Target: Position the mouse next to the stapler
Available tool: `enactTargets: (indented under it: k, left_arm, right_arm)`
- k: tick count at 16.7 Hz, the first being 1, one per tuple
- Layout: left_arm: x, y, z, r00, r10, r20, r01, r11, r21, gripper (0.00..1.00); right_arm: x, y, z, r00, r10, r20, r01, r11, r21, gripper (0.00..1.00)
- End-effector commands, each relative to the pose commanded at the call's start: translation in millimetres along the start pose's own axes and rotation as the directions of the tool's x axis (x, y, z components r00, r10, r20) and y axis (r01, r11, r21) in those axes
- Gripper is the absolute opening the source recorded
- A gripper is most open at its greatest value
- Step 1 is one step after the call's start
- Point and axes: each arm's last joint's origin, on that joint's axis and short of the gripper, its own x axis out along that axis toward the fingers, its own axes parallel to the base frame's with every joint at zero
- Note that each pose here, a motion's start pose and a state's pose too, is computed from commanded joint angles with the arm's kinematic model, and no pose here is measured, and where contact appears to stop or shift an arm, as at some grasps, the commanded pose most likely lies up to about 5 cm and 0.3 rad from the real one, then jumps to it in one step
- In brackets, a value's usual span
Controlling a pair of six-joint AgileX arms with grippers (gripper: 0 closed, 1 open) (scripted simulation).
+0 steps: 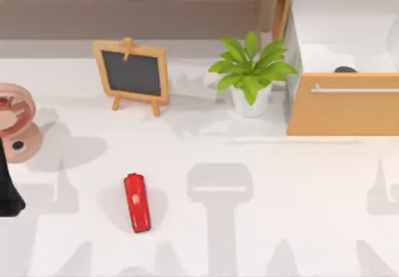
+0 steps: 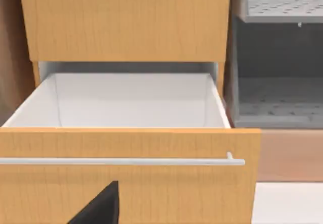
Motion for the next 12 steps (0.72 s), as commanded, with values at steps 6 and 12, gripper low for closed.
enactTargets:
  k: [6, 12]
  left_arm:
    - [0, 0, 0, 1.0, 0.0, 0.0, 0.0, 1.0, 0.0, 1.0]
    - [0, 0, 0, 1.0, 0.0, 0.0, 0.0, 1.0, 0.0, 1.0]
  right_arm:
    - [1, 1, 19, 0.998, 0.006, -0.068, -0.006, 1.0, 0.005, 1.0]
    - [32, 5, 92, 0.943, 0.024, -0.332, -0.018, 1.0, 0.021, 1.0]
